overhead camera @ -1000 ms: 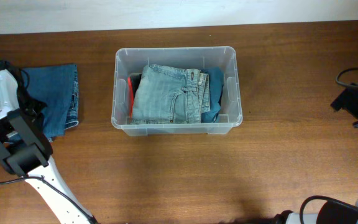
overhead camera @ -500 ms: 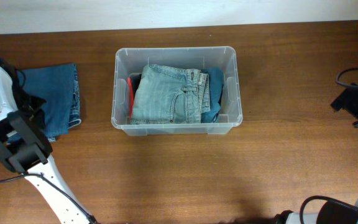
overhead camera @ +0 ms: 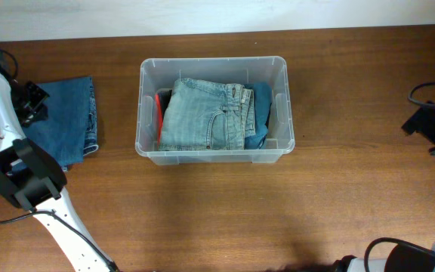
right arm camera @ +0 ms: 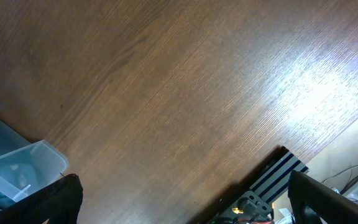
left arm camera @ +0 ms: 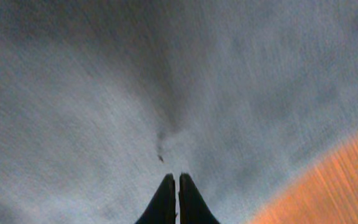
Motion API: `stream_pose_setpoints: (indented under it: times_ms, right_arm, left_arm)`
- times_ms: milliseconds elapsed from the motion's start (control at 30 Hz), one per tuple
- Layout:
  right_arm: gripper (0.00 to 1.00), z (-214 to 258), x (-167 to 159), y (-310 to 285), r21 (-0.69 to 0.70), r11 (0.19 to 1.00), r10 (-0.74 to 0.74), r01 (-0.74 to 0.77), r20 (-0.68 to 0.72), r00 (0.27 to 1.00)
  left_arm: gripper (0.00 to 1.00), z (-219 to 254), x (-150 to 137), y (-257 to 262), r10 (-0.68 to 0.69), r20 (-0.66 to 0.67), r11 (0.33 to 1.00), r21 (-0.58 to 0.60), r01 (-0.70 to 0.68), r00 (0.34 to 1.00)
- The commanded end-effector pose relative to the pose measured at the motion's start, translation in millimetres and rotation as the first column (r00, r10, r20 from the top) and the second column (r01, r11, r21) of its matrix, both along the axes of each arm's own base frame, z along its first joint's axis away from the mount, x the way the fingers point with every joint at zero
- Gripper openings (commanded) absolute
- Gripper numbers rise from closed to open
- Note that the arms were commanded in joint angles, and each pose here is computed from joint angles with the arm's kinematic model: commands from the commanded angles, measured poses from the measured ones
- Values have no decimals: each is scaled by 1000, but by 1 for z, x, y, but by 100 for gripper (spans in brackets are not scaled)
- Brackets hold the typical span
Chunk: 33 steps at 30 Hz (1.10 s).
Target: Pack container
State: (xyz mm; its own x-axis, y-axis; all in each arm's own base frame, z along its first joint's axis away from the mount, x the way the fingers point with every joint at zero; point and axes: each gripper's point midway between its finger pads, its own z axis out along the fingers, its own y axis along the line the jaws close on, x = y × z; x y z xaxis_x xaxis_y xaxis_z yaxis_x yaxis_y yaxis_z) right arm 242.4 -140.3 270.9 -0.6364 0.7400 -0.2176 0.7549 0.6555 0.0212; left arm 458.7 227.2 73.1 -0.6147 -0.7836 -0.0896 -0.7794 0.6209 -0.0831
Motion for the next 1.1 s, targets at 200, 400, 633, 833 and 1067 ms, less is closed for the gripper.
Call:
stream_pose_setpoints:
  times_ms: [200, 400, 633, 833, 1067]
  right_arm:
    - [98, 2, -1, -1, -3, 1000, -10, 10, 5, 1000]
    - [98, 2, -1, -1, -3, 1000, -10, 10, 5, 1000]
    - [98, 2, -1, -1, -3, 1000, -9, 9, 5, 1000]
    - [99, 2, -1, -1, -4, 1000, -9, 9, 5, 1000]
    - [98, 2, -1, -1, -3, 1000, -9, 9, 5, 1000]
  left_arm:
    - [5, 14, -10, 53, 17, -51, 961, 278, -2, 999]
    - [5, -26, -12, 52, 16, -80, 965, 263, 6, 997]
    - [5, -71, -41, -13, -28, -157, 998, -68, 18, 987]
    - [4, -58, -55, -74, 96, -226, 916, -362, -175, 969]
    - [4, -48, -28, -92, 147, -124, 836, -515, -191, 981]
